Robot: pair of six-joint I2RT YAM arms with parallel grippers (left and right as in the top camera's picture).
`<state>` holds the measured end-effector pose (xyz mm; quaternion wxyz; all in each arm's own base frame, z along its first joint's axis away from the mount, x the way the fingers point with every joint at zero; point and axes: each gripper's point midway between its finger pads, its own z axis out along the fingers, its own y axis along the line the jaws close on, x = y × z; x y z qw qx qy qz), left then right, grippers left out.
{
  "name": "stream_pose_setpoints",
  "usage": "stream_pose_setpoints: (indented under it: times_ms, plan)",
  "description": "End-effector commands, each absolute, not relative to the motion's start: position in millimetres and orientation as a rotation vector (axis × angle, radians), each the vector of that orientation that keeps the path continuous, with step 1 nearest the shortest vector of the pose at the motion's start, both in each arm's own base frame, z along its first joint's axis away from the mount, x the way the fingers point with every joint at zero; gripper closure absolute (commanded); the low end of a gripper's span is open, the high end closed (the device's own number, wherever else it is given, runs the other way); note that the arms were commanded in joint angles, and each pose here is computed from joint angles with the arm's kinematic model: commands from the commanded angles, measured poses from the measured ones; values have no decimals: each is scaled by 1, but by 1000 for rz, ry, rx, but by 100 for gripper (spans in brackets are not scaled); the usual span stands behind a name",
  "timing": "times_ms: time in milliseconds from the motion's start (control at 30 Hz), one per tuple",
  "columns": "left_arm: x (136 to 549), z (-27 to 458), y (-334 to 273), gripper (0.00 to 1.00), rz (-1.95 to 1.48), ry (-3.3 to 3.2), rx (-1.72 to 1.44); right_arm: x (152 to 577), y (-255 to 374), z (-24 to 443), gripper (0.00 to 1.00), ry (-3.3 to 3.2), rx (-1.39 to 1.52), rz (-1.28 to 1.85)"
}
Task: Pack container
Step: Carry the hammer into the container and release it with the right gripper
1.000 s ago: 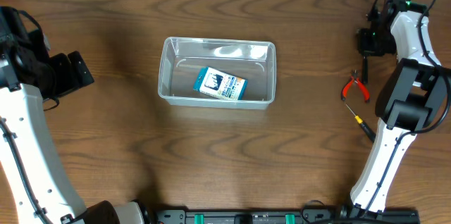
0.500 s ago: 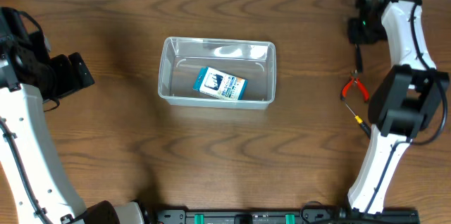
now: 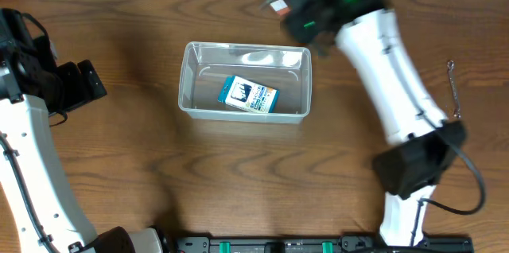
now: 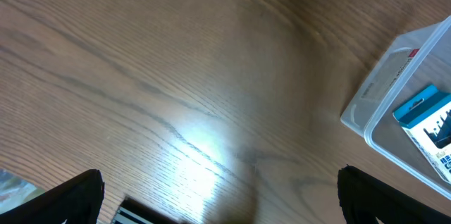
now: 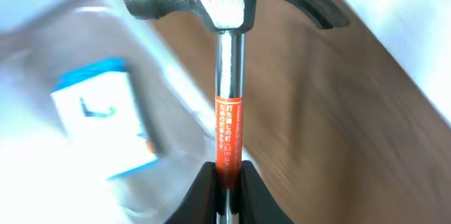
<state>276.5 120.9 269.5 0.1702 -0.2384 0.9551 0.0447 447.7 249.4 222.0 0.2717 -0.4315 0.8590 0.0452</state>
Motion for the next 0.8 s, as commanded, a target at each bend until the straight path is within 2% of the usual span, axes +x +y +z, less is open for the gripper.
stream_pose_setpoints:
  times_ms: [0,200,367,500,533,600,633,767]
  plan:
    - [275,267,122,2,130,2726,-668,432,293,202,99,2185,-1428,123]
    - [275,267,122,2,128,2724,-679,423,324,142,99,2222,-1564,160]
    - [275,267,122,2,128,2724,-679,420,318,93,99,2334,-1603,241]
    - [275,267,122,2,128,2724,-679,418,309,72,96,2398,-1616,244]
    - [275,267,121,2,128,2724,-679,418,308,72,89,2403,-1618,244]
    - [274,267,121,2,127,2727,-679,417,308,72,61,2406,-1620,244]
    - [274,267,121,2,127,2727,-679,417,308,73,58,2402,-1618,242]
    - [274,267,121,2,127,2727,-679,421,306,85,57,2387,-1601,226]
